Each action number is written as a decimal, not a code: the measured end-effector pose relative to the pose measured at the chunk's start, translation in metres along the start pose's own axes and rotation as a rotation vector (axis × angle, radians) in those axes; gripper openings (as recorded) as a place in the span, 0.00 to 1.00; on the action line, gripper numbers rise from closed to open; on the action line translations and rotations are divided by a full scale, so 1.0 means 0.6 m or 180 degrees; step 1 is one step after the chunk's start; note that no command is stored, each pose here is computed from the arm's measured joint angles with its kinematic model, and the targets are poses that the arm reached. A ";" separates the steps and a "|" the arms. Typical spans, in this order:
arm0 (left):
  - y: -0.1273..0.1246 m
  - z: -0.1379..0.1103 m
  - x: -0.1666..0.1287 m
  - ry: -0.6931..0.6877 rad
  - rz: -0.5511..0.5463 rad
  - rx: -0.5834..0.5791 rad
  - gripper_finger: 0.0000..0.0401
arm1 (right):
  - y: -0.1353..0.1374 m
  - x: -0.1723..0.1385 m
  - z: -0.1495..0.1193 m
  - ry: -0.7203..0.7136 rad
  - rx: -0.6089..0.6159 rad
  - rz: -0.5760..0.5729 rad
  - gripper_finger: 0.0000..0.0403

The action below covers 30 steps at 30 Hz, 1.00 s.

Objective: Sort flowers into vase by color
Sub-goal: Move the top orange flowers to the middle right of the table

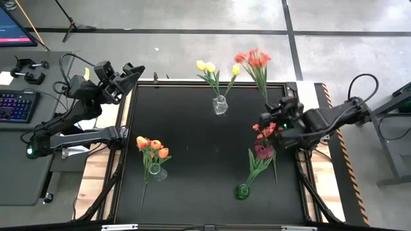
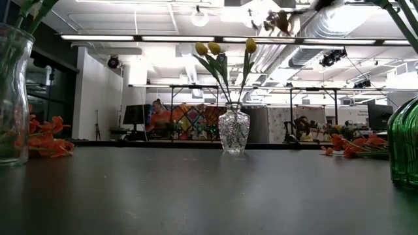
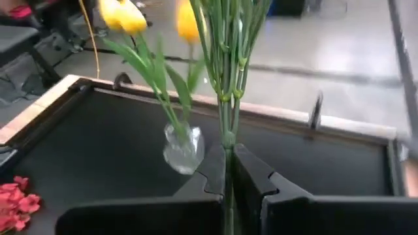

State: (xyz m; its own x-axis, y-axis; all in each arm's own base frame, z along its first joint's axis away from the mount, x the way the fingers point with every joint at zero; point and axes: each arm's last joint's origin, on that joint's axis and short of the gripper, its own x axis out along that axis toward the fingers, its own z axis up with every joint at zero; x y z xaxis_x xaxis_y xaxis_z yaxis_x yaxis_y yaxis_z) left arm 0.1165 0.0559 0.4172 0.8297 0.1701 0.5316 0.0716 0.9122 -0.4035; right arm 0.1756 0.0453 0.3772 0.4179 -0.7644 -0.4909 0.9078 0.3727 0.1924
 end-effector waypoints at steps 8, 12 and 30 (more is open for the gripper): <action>0.002 -0.002 0.002 0.0020 0.0005 0.0005 0.48 | -0.070 0.031 -0.109 0.0769 0.0503 -0.0377 0.00; 0.005 -0.004 0.005 0.0031 0.0028 0.0049 0.48 | -0.086 0.045 -0.174 0.1373 0.0532 -0.0587 0.00; 0.009 -0.006 0.008 -0.0010 0.0095 0.0045 0.48 | -0.101 0.075 -0.282 0.1846 0.0794 -0.0518 0.00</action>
State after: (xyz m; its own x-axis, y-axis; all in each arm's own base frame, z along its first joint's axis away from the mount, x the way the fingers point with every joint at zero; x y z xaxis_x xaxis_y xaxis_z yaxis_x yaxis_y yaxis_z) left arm 0.1230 0.0603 0.4151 0.8297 0.1983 0.5218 0.0390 0.9119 -0.4086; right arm 0.1332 0.0774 0.2000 0.2504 -0.3669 -0.8959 0.9681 0.0894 0.2340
